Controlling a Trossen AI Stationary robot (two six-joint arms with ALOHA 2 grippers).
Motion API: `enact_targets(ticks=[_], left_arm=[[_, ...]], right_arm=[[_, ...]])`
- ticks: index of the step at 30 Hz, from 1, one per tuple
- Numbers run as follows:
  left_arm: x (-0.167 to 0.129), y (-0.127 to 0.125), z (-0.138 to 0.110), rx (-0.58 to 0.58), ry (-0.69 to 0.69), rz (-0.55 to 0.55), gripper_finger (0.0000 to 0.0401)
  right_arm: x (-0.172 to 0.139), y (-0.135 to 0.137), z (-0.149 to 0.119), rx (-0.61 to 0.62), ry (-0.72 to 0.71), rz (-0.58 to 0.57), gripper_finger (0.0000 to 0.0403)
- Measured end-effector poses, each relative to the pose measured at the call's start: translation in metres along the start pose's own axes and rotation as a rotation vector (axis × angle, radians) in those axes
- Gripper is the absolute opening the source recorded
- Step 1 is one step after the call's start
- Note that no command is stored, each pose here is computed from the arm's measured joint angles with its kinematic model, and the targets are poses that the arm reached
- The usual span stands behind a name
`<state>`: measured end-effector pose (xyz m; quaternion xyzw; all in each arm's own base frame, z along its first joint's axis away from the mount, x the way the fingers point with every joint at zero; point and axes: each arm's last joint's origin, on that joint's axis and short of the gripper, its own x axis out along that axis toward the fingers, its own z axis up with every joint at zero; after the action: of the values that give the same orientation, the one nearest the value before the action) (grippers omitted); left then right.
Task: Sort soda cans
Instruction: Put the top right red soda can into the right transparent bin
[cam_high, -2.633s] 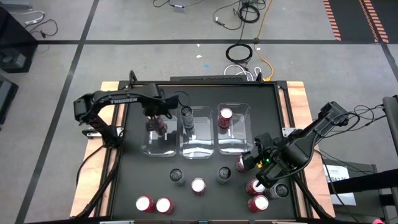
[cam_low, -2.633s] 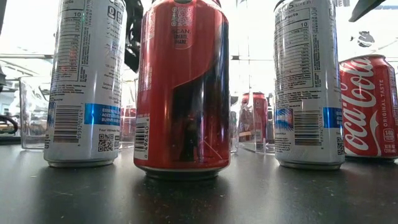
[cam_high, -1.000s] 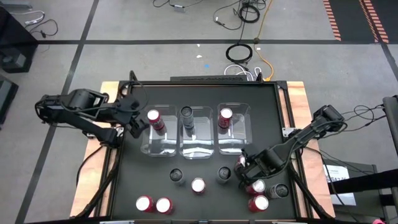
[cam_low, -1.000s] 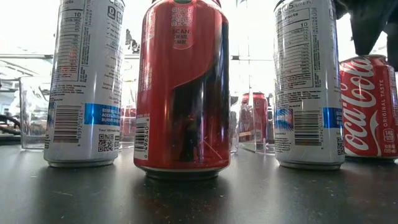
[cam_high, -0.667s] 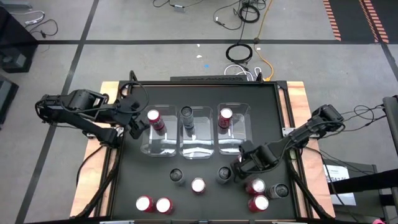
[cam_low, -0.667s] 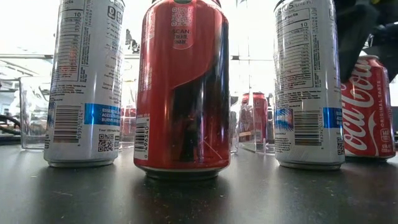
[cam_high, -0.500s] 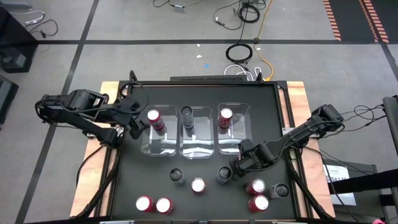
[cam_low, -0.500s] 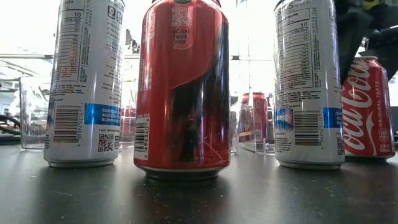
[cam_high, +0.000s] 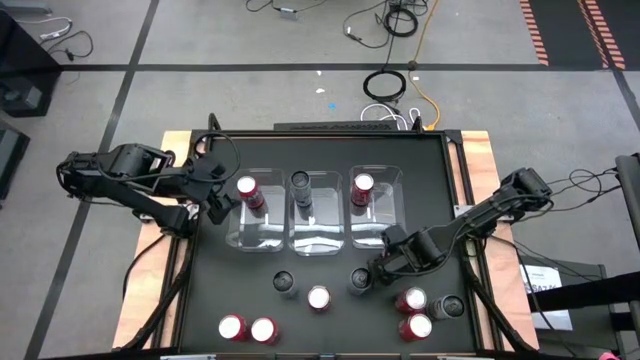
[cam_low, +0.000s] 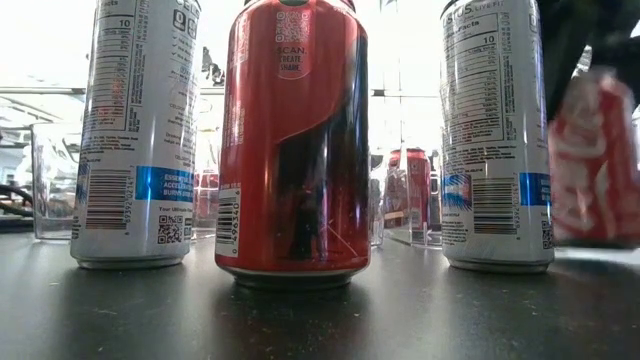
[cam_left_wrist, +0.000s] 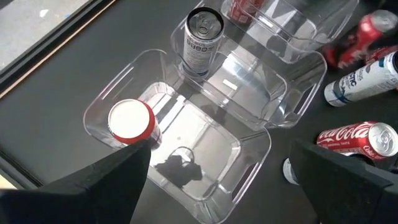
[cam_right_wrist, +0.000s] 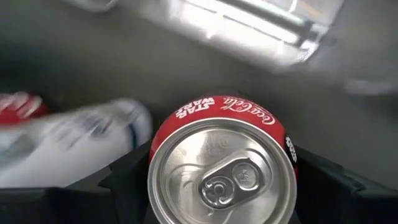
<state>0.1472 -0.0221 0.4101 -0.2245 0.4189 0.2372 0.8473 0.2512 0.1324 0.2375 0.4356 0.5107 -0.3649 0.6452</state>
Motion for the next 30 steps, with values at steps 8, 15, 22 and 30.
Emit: enact_targets(ticks=[8,15,22,30], left_arm=[[0.000,0.000,0.000,0.159,-0.001,0.006,0.0389],[0.000,0.000,0.000,0.392,0.001,0.004,0.0389],[0.000,0.000,0.000,0.418,0.005,-0.002,0.0389],[0.015,0.007,-0.012,0.449,-0.105,-0.040,0.0389]], right_arm=[[-0.066,0.001,-0.008,0.020,-0.056,-0.080,0.0290],[-0.122,0.001,0.003,-0.001,-0.141,-0.040,0.0290],[-0.128,0.007,0.049,-0.032,-0.244,-0.036,0.0290],[-0.112,-0.002,0.100,-0.056,-0.213,-0.150,0.0290]])
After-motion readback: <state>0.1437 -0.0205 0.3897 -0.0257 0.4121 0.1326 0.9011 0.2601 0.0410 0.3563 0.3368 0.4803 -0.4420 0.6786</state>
